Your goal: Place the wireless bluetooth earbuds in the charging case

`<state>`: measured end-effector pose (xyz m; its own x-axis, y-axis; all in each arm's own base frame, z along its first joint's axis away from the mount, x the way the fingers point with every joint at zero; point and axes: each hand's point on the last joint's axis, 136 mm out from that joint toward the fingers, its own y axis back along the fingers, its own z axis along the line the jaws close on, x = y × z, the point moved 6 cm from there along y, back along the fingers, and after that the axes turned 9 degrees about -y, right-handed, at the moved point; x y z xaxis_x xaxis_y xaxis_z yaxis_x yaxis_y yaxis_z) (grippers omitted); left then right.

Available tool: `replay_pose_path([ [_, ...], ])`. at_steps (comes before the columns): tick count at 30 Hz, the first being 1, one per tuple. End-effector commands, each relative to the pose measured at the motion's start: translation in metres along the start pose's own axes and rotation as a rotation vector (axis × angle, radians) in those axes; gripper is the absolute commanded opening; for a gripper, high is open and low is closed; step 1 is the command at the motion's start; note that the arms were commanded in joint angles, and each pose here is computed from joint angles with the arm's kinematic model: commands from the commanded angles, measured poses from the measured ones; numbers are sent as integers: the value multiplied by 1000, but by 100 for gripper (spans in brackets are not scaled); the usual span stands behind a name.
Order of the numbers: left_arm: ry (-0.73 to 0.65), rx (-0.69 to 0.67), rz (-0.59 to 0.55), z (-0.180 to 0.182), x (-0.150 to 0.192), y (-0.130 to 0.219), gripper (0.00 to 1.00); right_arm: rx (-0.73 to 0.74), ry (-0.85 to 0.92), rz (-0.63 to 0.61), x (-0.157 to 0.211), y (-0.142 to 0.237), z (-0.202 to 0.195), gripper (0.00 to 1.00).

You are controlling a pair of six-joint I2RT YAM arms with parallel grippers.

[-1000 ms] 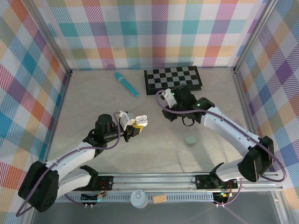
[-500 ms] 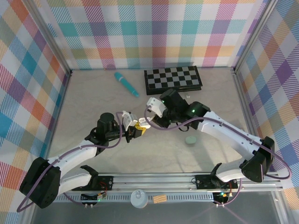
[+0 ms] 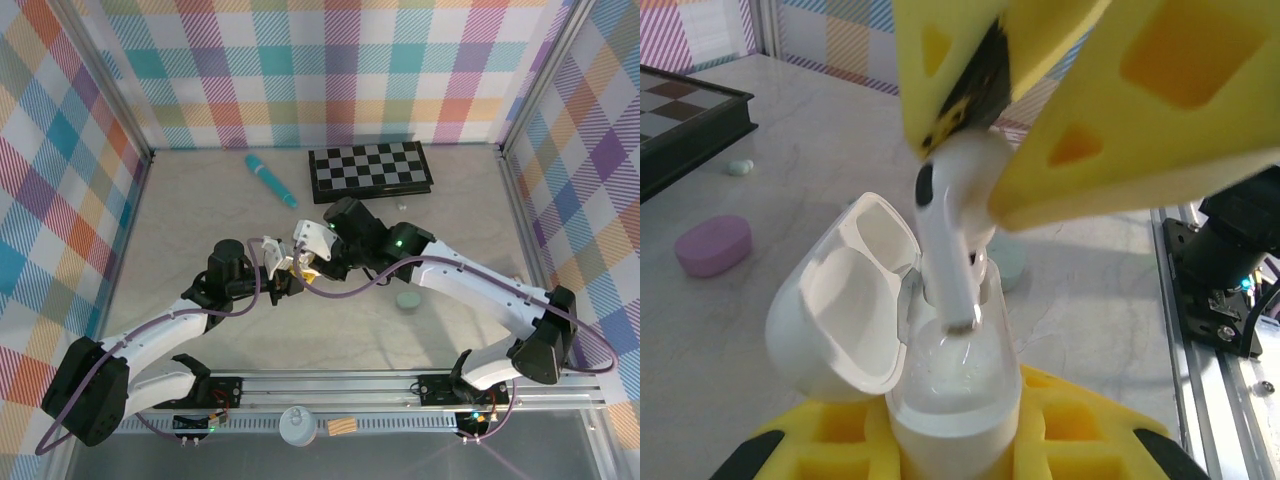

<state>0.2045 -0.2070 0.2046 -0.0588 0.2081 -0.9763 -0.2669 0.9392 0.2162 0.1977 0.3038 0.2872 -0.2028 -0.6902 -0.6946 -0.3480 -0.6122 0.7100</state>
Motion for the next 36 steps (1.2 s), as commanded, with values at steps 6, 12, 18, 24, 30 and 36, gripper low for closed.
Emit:
replay_pose_path([
  [6,-40,25,-68,-4,-21,1,6,-9,62,-9,-6,-5,4,17],
  [12,-43,19,-68,-4,-22,2,6,11,77,15,-2,-4,3,17],
  [18,-43,15,-68,-3,-23,2,6,22,86,34,0,-4,2,17],
  [24,-48,16,-74,-3,-26,2,6,3,110,53,2,-6,7,17],
  [30,-44,21,-74,-3,-26,2,6,-32,133,35,-2,-9,14,17],
  [36,-46,22,-76,-4,-27,3,6,-58,170,21,-5,-13,19,18],
])
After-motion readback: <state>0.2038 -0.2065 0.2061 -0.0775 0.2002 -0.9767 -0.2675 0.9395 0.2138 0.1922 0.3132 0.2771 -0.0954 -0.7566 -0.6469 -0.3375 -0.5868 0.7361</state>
